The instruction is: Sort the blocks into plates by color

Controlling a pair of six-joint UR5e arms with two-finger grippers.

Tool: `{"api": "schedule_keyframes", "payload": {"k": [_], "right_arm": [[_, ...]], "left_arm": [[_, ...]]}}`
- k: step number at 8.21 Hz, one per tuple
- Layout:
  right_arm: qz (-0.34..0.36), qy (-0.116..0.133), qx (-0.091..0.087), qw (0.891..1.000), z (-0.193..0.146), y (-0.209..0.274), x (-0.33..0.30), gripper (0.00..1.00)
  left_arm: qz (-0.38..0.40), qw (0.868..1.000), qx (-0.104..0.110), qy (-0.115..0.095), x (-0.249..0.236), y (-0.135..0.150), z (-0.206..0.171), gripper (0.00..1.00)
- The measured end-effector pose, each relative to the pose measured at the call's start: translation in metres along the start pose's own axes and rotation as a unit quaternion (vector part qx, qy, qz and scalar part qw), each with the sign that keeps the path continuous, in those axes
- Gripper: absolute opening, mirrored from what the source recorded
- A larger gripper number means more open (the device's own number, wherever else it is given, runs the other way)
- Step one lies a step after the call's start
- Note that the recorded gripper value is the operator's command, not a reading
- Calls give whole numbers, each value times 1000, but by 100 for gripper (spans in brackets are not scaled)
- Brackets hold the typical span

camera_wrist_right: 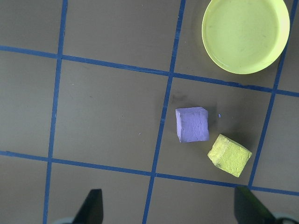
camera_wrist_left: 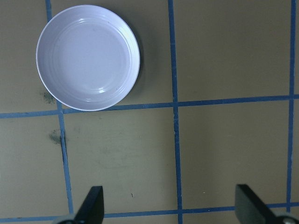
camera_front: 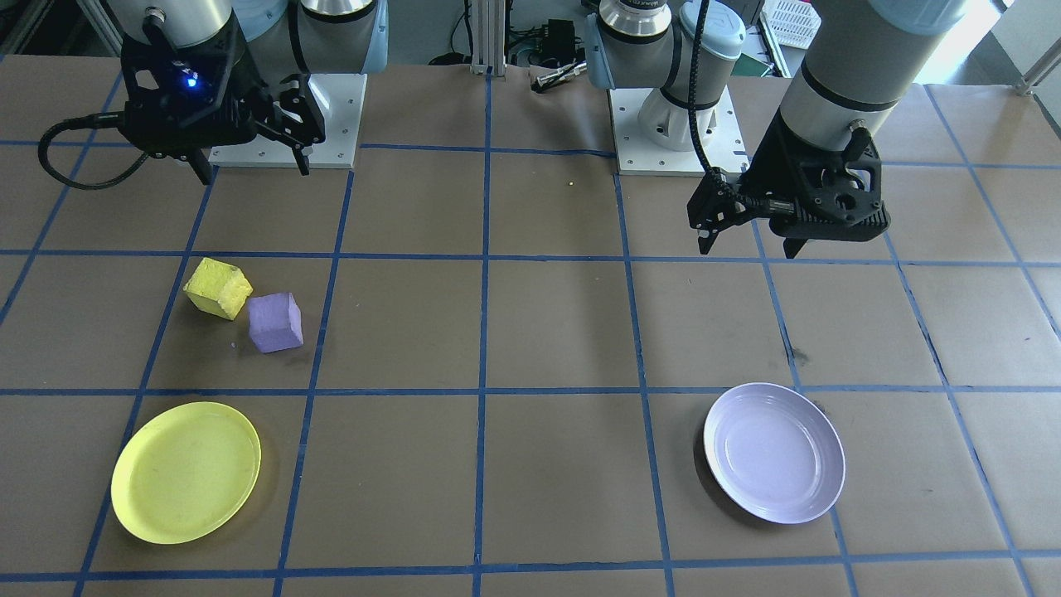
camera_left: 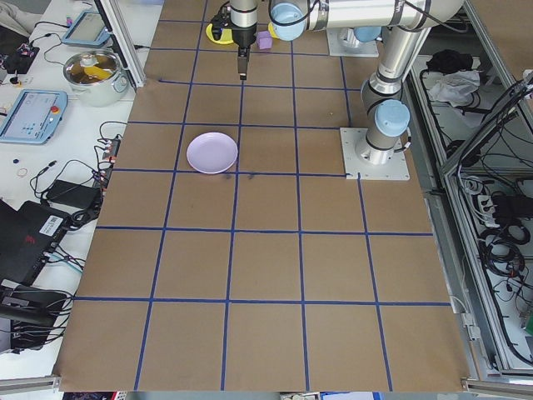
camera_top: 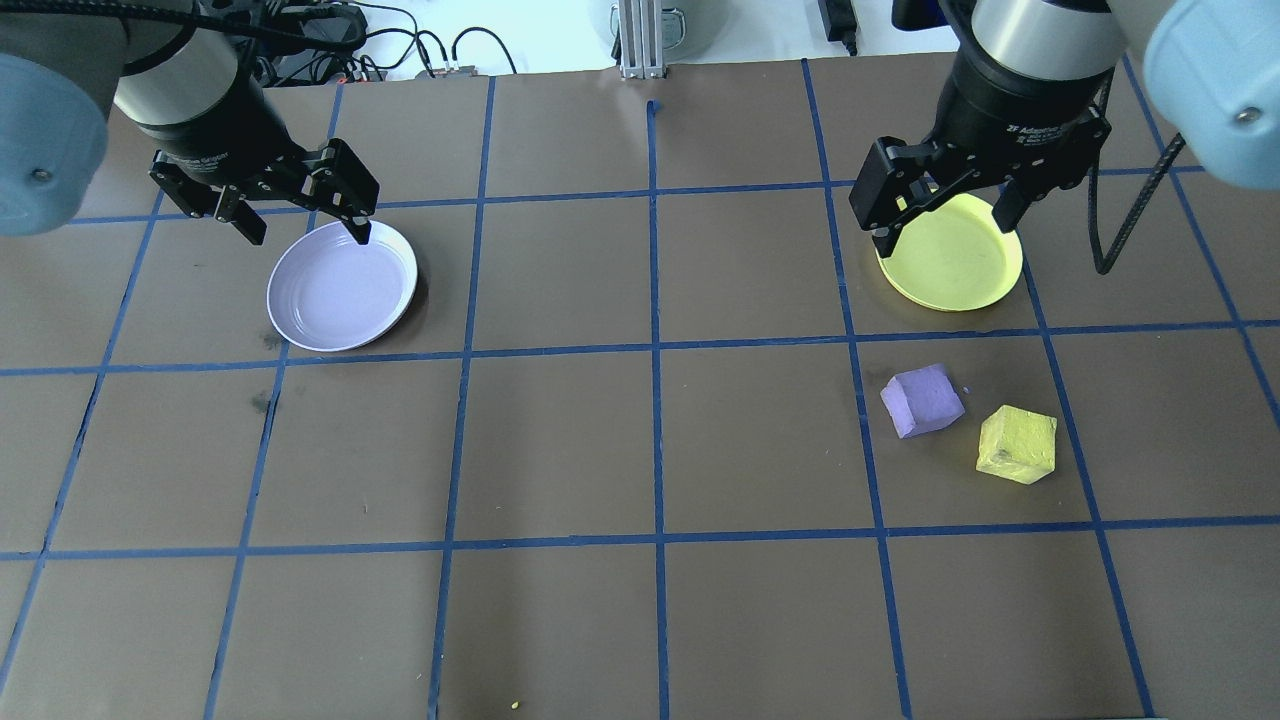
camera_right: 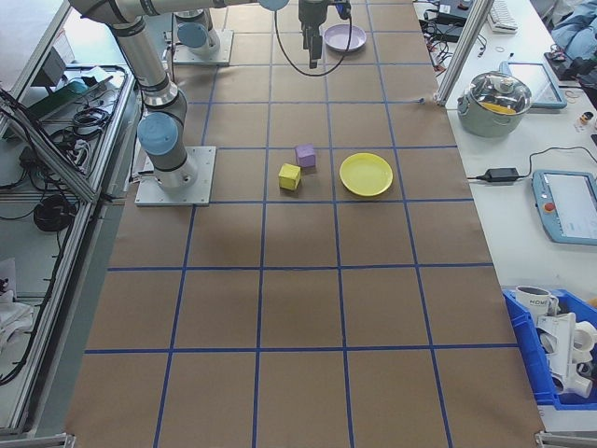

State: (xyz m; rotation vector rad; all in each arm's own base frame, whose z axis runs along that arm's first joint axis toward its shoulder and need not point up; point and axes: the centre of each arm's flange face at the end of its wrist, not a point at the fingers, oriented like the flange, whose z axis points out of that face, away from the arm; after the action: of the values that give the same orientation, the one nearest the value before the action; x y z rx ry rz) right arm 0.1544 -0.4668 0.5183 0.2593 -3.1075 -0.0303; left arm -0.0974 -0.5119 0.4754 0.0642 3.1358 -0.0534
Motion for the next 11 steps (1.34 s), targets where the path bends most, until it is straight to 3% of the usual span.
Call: {"api": "schedule_keyframes", "payload": {"k": [3, 6, 7, 9, 11], "right_arm": [[2, 3, 4, 1000, -3, 2, 1, 100], [-1, 4, -9, 1000, 12, 3, 6, 100], [12, 7, -27, 1000, 28, 3, 22, 100], [55, 6, -71, 996, 91, 11, 71, 100], [94, 5, -89, 992, 172, 28, 110, 100]], "left_arm": [[0, 1000, -1, 0, 0, -1, 1, 100], [0, 1000, -5, -7, -1, 0, 4, 100], [0, 1000, -6, -7, -2, 1, 5, 100], [0, 1000, -7, -8, -2, 1, 6, 100], [0, 1000, -7, -8, -2, 1, 6, 100]]}}
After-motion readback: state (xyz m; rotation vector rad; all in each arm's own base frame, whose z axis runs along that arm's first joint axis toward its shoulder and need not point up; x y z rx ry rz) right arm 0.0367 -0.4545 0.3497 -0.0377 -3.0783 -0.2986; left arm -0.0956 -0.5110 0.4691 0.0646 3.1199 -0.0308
